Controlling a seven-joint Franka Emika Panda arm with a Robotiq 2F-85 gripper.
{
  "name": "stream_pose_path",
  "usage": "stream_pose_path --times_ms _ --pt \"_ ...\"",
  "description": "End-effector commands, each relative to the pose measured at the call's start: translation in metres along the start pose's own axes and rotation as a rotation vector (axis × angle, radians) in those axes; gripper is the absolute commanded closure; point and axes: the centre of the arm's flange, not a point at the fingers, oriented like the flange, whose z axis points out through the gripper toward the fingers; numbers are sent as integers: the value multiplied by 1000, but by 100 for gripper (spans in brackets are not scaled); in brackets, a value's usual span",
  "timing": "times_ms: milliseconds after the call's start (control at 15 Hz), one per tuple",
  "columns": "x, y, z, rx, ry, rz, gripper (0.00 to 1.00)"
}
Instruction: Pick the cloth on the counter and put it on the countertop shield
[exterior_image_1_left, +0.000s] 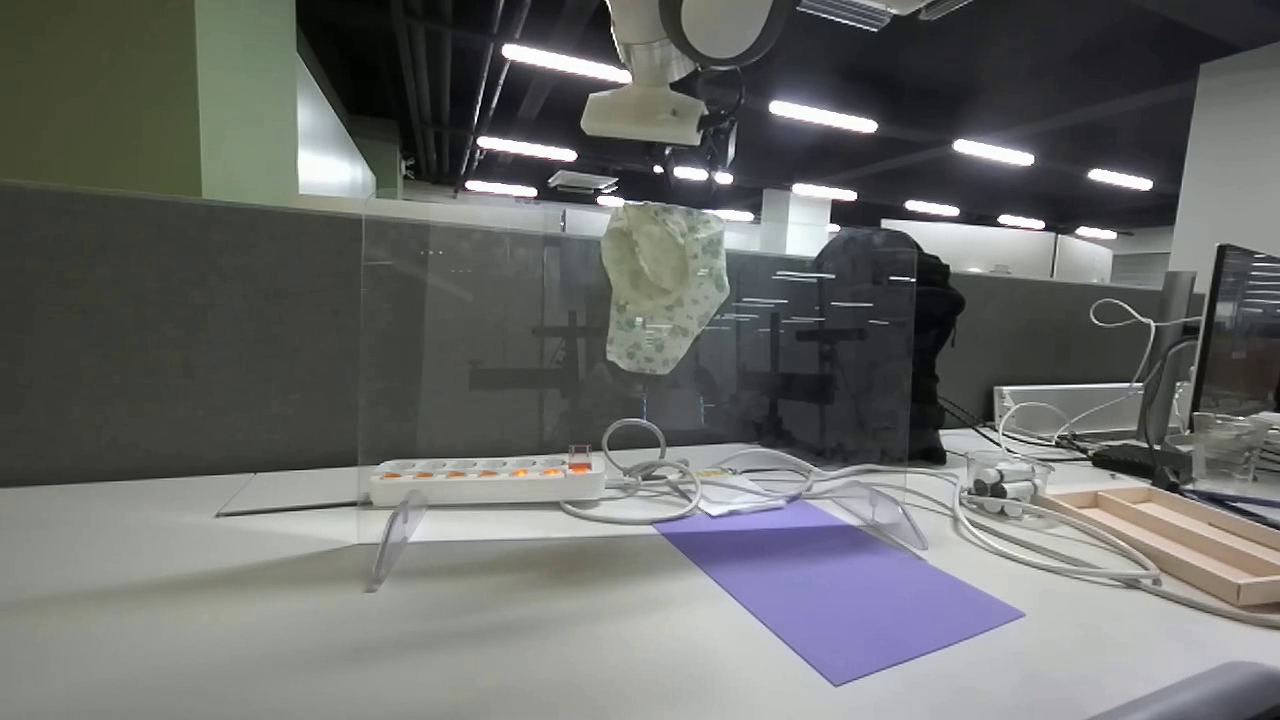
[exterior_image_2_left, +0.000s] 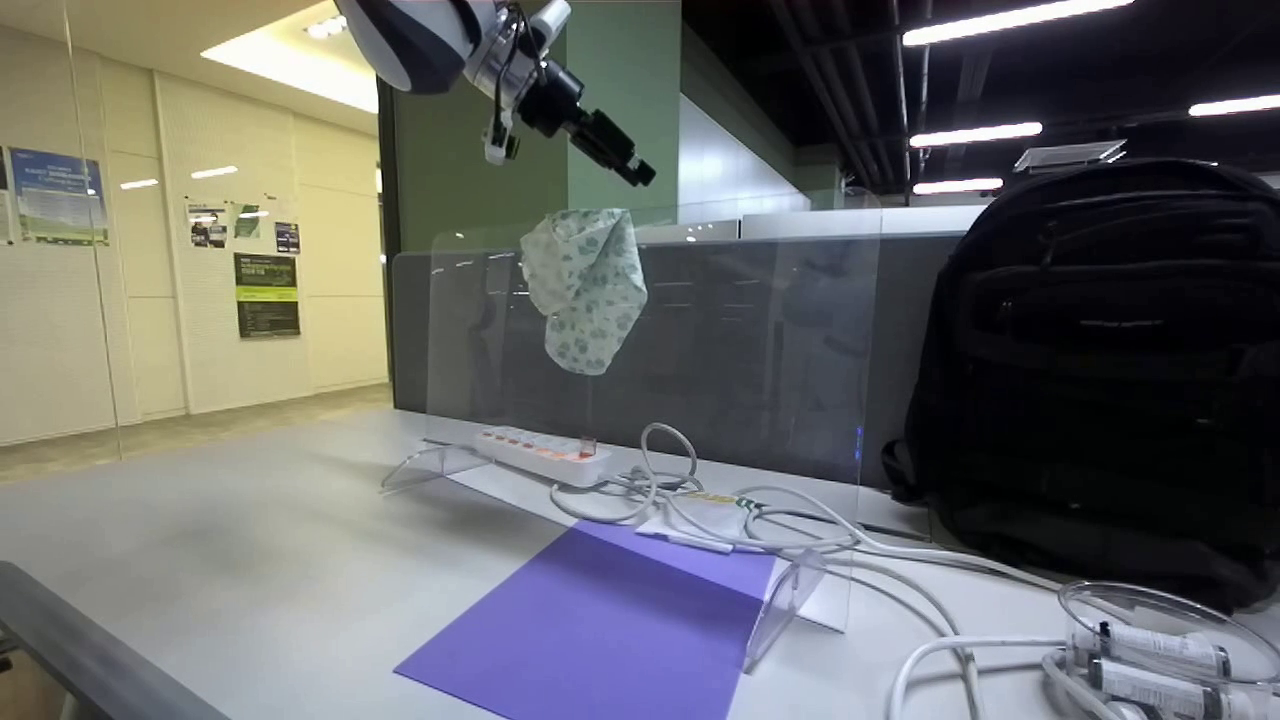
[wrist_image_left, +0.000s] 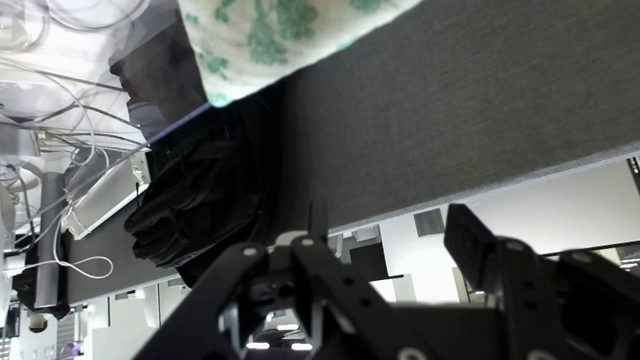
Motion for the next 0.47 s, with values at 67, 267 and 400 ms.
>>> stream_pose_path --times_ms 67,267,400 --pt "7 -9 -8 34 65 -5 1" --pt "6 -11 -16 72 114 -57 0" --pt "6 -12 -20 76 136 -80 0"
